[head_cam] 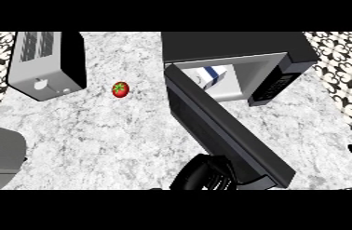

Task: Pick up the milk, place it into the microwave and close the microwave

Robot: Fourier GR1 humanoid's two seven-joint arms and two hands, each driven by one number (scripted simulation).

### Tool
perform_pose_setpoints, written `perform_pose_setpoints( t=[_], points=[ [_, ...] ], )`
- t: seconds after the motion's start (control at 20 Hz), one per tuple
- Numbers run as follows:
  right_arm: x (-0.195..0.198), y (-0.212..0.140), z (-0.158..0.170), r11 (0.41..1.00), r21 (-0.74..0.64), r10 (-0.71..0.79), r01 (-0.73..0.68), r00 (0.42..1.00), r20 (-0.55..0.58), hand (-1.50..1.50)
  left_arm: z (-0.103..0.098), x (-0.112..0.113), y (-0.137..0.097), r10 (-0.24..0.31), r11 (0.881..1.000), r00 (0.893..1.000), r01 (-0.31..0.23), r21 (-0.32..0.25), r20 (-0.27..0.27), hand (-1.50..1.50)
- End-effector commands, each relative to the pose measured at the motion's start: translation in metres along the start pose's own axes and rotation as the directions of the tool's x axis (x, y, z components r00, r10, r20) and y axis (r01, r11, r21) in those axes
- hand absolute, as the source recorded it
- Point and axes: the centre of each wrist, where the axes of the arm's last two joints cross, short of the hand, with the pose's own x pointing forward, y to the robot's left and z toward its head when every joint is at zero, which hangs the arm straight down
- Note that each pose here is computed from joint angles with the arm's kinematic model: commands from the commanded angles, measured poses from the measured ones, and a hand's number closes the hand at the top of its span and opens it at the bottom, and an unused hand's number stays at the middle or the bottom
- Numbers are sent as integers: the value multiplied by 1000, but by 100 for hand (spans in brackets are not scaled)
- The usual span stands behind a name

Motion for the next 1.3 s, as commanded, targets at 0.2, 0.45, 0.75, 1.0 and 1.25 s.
perform_pose_setpoints(
  t=[0.2,0.45,0.75,1.0,1.25],
  points=[
    [22,12,-27,985,165,-58,49,997,49,-150,-30,26,1,-43,995,997,36,97,63,150],
    [31,20,-38,975,215,-66,56,997,39,-150,-51,36,22,-25,972,996,6,235,80,150],
    [40,21,-41,977,203,-80,68,996,48,-150,-73,47,41,-46,942,995,15,336,85,150],
    [42,26,-44,972,217,-98,87,994,39,-150,-89,50,57,-59,915,995,22,402,79,150],
    [56,19,-53,969,240,-76,61,996,55,-150,-105,57,76,-38,895,996,0,446,76,150]
  ],
)
